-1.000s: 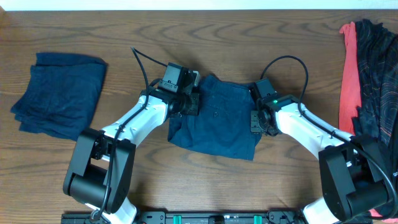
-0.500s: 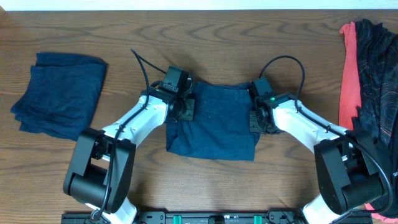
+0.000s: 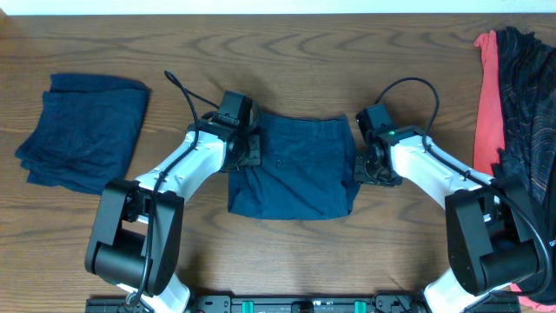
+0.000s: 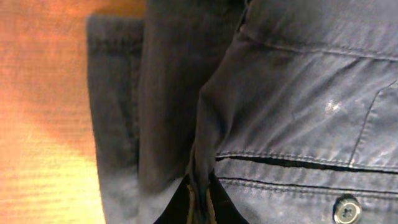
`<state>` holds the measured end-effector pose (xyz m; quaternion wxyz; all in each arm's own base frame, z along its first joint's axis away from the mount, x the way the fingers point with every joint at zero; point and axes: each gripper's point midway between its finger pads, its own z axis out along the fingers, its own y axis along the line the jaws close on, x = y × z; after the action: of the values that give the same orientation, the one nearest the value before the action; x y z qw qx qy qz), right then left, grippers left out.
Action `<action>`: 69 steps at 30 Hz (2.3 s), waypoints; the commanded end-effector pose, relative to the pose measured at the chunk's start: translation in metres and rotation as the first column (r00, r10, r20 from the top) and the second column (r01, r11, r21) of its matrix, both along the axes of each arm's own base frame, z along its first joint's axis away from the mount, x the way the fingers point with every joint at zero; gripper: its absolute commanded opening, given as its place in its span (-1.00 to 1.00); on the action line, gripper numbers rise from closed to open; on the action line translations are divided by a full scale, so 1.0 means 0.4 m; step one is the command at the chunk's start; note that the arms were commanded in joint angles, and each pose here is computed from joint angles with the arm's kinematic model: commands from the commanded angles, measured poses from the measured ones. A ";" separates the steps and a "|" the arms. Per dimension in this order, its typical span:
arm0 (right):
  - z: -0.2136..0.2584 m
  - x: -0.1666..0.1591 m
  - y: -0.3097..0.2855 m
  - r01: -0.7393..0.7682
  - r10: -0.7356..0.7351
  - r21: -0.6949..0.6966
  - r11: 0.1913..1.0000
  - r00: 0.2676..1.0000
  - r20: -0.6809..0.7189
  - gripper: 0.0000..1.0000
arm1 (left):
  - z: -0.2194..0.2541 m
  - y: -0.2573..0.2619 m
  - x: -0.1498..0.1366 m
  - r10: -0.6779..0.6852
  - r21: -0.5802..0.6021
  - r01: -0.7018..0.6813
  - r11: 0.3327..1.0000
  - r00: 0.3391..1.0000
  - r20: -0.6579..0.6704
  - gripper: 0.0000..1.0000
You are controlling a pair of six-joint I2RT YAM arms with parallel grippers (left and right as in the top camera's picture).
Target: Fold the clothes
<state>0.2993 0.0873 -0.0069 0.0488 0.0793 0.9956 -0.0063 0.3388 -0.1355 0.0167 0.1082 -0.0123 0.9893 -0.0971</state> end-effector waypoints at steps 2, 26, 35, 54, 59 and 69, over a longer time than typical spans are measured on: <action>-0.068 -0.051 -0.089 0.042 -0.055 -0.149 0.988 0.995 -0.081 -0.20 | 0.005 0.049 -0.006 0.067 0.065 -0.066 0.996 0.998 -0.008 -0.88; -0.070 -0.032 -0.051 0.007 -0.011 -0.067 0.998 0.998 -0.065 0.00 | 0.143 0.075 0.018 0.075 0.022 -0.078 0.997 0.990 0.120 0.81; -0.071 -0.032 -0.045 0.006 -0.010 -0.053 0.999 0.998 -0.068 0.02 | 0.011 0.034 0.015 0.049 -0.026 -0.049 0.998 0.999 -0.010 0.86; -0.068 -0.028 -0.043 0.008 -0.011 -0.049 0.999 0.998 -0.060 0.42 | 0.027 -0.087 0.032 -0.128 -0.278 0.133 0.951 0.991 0.038 -0.81; 0.005 0.013 -0.042 0.023 -0.023 -0.031 0.999 1.000 0.004 0.45 | 0.124 0.002 0.091 -0.061 -0.183 0.095 0.979 0.981 0.184 -0.88; 0.246 0.082 -0.036 -0.021 0.014 0.024 0.999 0.968 0.252 0.48 | 0.359 0.372 0.176 0.192 0.009 -0.226 0.974 0.847 0.496 -0.88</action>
<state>0.3233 0.0752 0.0629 0.1322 0.0808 0.9878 0.0127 0.4027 -0.0363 0.1410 0.3240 -0.0542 0.9362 -0.1253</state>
